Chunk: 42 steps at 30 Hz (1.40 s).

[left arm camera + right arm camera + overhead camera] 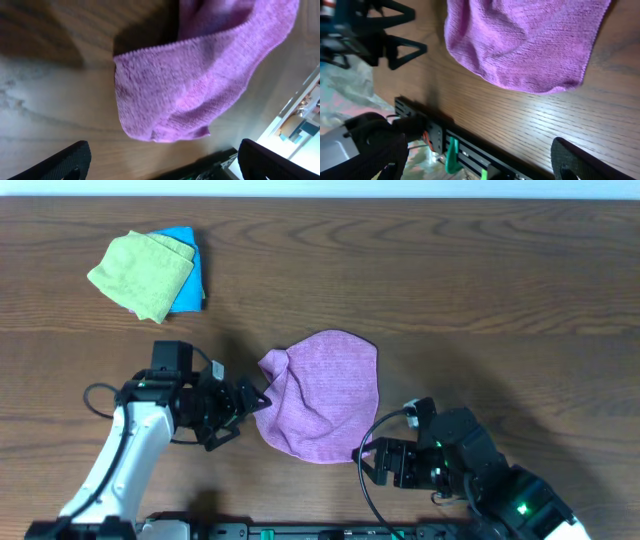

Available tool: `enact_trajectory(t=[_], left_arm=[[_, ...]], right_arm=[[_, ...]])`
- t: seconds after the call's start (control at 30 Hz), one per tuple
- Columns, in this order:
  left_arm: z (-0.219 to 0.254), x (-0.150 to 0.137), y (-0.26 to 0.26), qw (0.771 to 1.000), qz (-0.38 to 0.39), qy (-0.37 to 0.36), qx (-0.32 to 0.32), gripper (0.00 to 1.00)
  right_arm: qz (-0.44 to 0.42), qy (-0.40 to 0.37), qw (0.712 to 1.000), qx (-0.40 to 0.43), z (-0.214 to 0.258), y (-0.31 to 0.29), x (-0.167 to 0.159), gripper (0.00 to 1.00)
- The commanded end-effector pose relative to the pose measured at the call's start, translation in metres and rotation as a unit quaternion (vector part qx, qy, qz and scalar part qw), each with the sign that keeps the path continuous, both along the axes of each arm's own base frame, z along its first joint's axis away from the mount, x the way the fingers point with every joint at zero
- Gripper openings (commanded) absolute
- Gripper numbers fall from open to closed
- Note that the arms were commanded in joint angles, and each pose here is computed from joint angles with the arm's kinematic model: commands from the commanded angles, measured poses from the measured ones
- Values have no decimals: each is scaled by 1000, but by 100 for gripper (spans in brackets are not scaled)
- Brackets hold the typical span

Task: Fold the cloth
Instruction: 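Grasp the purple cloth's left edge with the left gripper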

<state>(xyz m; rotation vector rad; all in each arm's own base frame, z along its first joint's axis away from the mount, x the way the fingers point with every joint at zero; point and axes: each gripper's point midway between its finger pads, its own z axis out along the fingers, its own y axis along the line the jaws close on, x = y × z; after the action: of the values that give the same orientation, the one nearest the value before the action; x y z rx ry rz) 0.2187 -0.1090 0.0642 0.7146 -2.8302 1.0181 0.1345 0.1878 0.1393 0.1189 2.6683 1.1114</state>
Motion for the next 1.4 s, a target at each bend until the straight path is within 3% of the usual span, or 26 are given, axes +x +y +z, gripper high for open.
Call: enact_trajectory(t=[0.0,0.3,0.37,0.67,1.0,1.17,1.37], left_arm=[[-18,-6,0,1000,-9,19,6,96],[-43,-12,-4,999,5,43,-12,100],[-47,-12,-4,999,13,42,-13,93],[-58,-6,-4,998,50,31,-19,84],[-71,-9,-9,998,60,24,-9,66],[-74,-10,-16,999,47,16,-1,47],[-76,-10,-13,999,50,15,9,6]], right_arm=[[-11,11,1000,11,2,1,0,92],[-18,17,1000,14,2,1,0,93],[-21,21,999,15,2,1,0,93],[-31,32,999,19,2,1,0,93],[-25,37,999,22,2,2,-3,94],[-24,46,998,18,0,0,-6,94],[-19,83,996,-10,-14,-8,-22,95]])
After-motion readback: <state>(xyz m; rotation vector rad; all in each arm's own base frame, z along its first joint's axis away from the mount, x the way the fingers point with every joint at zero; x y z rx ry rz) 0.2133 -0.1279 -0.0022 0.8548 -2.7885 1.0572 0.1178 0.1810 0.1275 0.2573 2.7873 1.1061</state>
